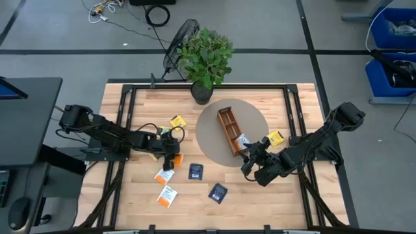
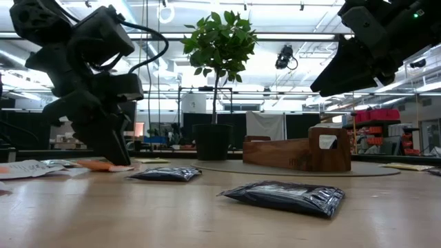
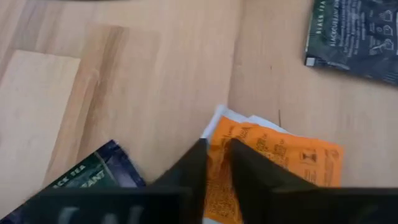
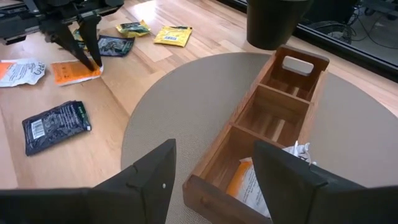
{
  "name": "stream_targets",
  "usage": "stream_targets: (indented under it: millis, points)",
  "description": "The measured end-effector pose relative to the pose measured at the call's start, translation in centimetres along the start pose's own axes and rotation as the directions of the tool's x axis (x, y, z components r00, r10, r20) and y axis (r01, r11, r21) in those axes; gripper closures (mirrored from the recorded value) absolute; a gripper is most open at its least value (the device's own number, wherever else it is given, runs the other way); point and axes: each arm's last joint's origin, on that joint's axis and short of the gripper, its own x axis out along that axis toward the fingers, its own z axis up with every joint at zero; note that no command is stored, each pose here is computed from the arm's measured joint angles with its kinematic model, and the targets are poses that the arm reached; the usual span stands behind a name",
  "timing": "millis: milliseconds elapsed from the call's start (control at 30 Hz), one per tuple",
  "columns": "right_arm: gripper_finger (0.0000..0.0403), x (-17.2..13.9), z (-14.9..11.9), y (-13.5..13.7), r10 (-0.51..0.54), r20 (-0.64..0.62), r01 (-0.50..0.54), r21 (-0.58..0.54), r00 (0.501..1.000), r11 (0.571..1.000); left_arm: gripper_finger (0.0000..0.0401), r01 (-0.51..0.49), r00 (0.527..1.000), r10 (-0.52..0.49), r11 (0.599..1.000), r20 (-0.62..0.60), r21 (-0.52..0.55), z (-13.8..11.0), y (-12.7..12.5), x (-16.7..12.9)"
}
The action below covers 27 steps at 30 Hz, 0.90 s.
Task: Pick & Place Tea
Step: Put the white tea bag into the bottom section of the wooden organizer
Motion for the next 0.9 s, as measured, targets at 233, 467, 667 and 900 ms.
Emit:
stream_targets:
  millis: [233,467,667,900]
  points:
    - [0.0183,0.0,0.0,0.0,0.001,0.001,-0.001,0.001,1.0,1.0,0.0396,0.005,1.0,-0.005,1.0,0.006,0.01,0.1,-0.1,0.2]
    - [0.0183,0.0,0.3,0.4,0.028,0.02,-0.028,-0.005,0.999,1.0,0.0399,0.017,0.999,-0.02,0.999,0.051,0.045,0.4,-0.2,0.2]
    - [0.0183,0.1,1.3,1.6,0.159,0.024,-0.159,-0.005,0.987,0.987,0.0399,0.031,0.993,-0.037,0.998,0.114,0.053,1.0,-0.4,0.1]
    - [0.0183,2.0,3.0,1.6,0.319,-0.04,-0.317,0.056,0.947,0.947,0.04,0.069,0.958,-0.097,0.992,0.27,0.11,2.4,-1.5,-0.3]
